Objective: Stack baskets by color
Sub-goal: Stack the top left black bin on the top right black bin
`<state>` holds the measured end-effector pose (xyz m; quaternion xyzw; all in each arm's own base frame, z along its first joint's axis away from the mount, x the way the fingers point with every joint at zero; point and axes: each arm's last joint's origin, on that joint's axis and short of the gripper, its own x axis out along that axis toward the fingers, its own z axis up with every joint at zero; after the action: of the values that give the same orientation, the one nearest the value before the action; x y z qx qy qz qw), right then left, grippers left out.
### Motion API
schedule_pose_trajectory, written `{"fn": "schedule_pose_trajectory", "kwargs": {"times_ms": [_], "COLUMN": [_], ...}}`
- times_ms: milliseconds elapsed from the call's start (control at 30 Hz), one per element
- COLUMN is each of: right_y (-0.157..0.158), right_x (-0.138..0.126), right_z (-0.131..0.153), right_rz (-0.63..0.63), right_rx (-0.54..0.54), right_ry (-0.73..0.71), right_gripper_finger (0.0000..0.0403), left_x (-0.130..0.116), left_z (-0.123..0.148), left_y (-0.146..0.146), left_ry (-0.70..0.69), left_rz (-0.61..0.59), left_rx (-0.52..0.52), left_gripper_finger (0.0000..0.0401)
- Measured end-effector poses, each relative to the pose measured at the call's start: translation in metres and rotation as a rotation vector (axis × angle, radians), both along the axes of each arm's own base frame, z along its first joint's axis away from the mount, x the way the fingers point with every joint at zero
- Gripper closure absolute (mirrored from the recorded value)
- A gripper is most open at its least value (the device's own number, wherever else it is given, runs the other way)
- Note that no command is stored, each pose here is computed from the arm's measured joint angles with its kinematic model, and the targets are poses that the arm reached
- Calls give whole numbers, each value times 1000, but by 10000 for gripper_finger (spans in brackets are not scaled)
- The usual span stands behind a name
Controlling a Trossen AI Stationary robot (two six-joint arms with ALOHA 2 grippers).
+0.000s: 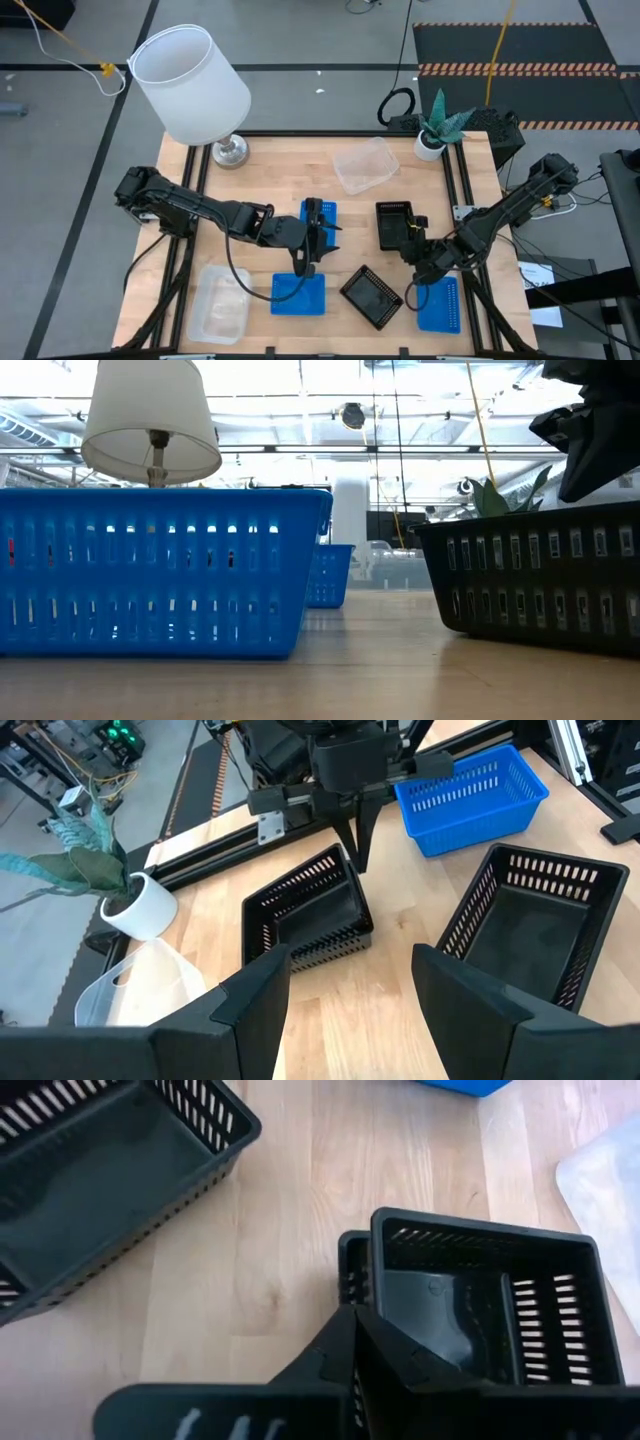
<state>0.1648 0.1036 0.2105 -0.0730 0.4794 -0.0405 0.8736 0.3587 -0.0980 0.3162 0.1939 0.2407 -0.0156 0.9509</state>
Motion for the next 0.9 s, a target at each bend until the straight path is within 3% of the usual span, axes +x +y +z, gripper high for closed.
{"fn": "schedule_pose_trajectory", "kwargs": {"times_ms": [367,900], "right_y": [-8,-7], "right_x": [-4,-2], "right_z": [-12,-15], "right_rz": [-86,-90], "right_rx": [4,31], "right_ry": [40,5], "right_gripper_finger": [399,399], "left_x": [1,1], "left_z": [2,2], "left_y": [0,-1], "left_ry": [-18,-18], "left_rz": [-6,-9], "left_rx": [-5,-6], "left_gripper_finger": [187,187]}}
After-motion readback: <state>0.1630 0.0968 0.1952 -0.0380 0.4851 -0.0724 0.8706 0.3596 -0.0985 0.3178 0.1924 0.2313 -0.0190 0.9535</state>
